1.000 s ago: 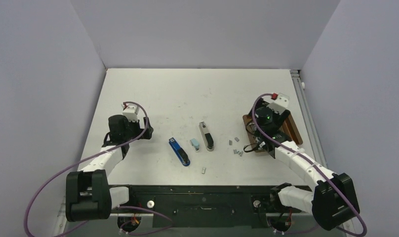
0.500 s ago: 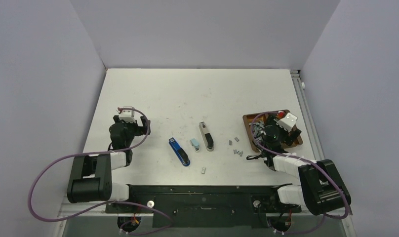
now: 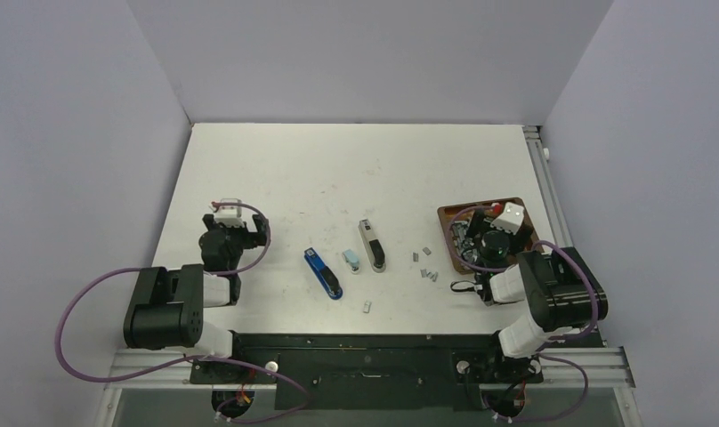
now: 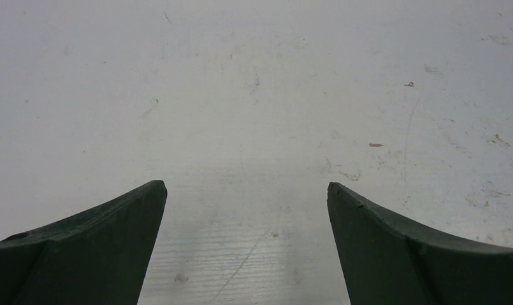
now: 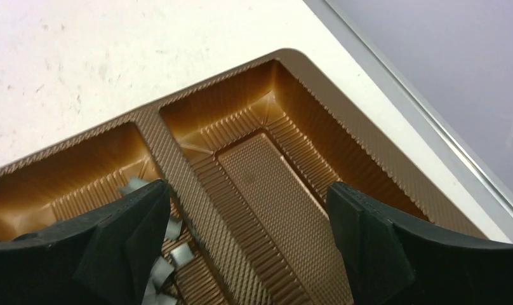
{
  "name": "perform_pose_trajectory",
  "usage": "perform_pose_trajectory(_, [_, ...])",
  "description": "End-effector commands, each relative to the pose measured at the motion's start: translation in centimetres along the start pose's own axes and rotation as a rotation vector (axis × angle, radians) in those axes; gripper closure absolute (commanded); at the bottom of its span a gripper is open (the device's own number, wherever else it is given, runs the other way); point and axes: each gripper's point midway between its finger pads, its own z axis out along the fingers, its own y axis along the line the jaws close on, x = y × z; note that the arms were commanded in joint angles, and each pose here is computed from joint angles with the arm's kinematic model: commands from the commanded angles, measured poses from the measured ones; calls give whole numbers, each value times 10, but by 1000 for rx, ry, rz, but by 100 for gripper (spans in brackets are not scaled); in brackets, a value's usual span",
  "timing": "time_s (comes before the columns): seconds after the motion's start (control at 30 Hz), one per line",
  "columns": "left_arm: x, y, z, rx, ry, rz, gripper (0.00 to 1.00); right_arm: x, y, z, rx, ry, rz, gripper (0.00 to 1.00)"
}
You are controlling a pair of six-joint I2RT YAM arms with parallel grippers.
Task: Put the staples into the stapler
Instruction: Reset both arms
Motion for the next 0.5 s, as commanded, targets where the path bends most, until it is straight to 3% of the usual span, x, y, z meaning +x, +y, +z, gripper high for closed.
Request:
perform_pose_trajectory(0.0, [-29,0,7,-2,-101,17,4,-32,12,15,-78,-82,93,7])
perform_pose_trajectory(0.47, [-26,-2,10,-32,-80,36,4,-32,10,14,-73,-87,87,6])
